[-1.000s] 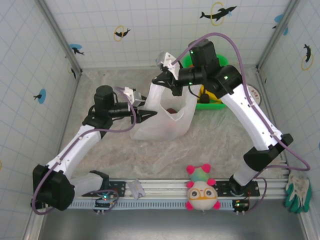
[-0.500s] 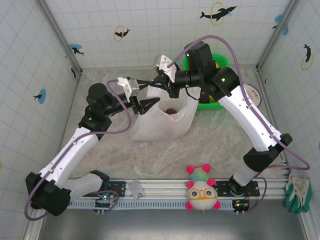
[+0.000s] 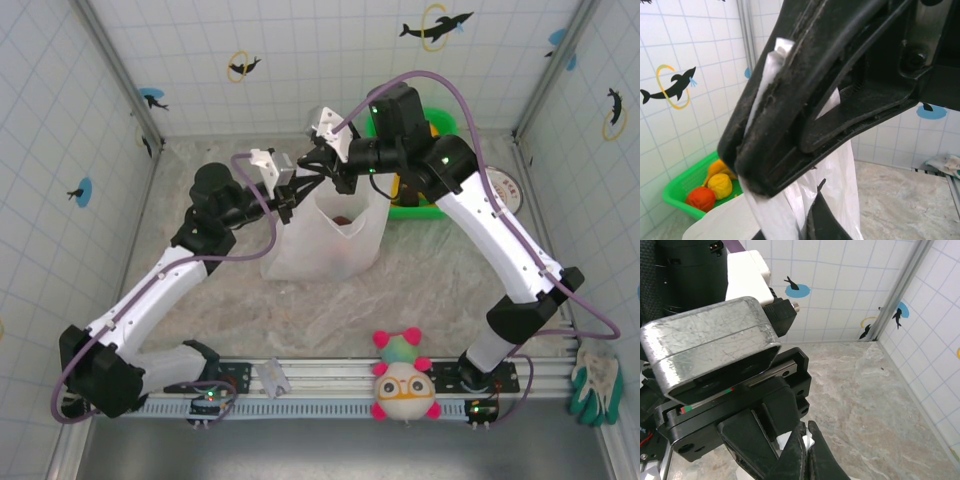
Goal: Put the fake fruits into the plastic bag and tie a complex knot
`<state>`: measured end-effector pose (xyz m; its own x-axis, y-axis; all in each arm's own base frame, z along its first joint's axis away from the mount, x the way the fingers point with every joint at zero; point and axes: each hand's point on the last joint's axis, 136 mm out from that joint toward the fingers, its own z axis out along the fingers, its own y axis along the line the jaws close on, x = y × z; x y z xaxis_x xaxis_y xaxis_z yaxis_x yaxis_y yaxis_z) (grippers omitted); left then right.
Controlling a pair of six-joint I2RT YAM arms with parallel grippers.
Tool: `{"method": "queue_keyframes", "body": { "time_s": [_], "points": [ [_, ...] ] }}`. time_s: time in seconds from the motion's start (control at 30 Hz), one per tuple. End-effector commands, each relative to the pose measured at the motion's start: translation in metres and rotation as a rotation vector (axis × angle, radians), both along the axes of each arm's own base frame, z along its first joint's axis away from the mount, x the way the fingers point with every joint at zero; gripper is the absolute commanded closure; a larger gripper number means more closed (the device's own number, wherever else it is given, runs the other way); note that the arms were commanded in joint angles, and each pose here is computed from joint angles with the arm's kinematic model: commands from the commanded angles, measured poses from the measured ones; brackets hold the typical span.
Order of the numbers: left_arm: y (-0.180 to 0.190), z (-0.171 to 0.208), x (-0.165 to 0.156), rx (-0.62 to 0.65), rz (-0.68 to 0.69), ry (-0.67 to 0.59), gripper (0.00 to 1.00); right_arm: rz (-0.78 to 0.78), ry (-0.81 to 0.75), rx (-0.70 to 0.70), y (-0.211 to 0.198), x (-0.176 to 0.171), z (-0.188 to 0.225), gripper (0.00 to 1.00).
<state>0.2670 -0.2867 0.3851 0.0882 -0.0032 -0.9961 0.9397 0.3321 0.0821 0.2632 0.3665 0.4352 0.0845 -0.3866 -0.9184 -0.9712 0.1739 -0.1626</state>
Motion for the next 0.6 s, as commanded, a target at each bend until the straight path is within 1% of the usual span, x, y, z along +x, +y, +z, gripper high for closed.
{"method": "queue_keyframes", "body": {
  "time_s": [0.0,0.4,0.53,0.57],
  "points": [
    [0.000,-0.009,-0.008,0.010,-0.029,-0.013,0.95,-0.030,-0.058,0.068,-0.002,0.003,0.032,1.00],
    [-0.003,-0.067,-0.012,0.061,-0.063,0.073,0.93,-0.076,-0.077,0.101,-0.010,0.010,0.049,1.00],
    [-0.003,-0.077,-0.013,0.070,-0.066,0.087,0.85,-0.083,-0.079,0.108,-0.012,0.012,0.052,1.00],
    [-0.002,-0.078,-0.014,0.070,-0.068,0.089,0.85,-0.081,-0.077,0.108,-0.012,0.012,0.051,1.00]
  ]
}}
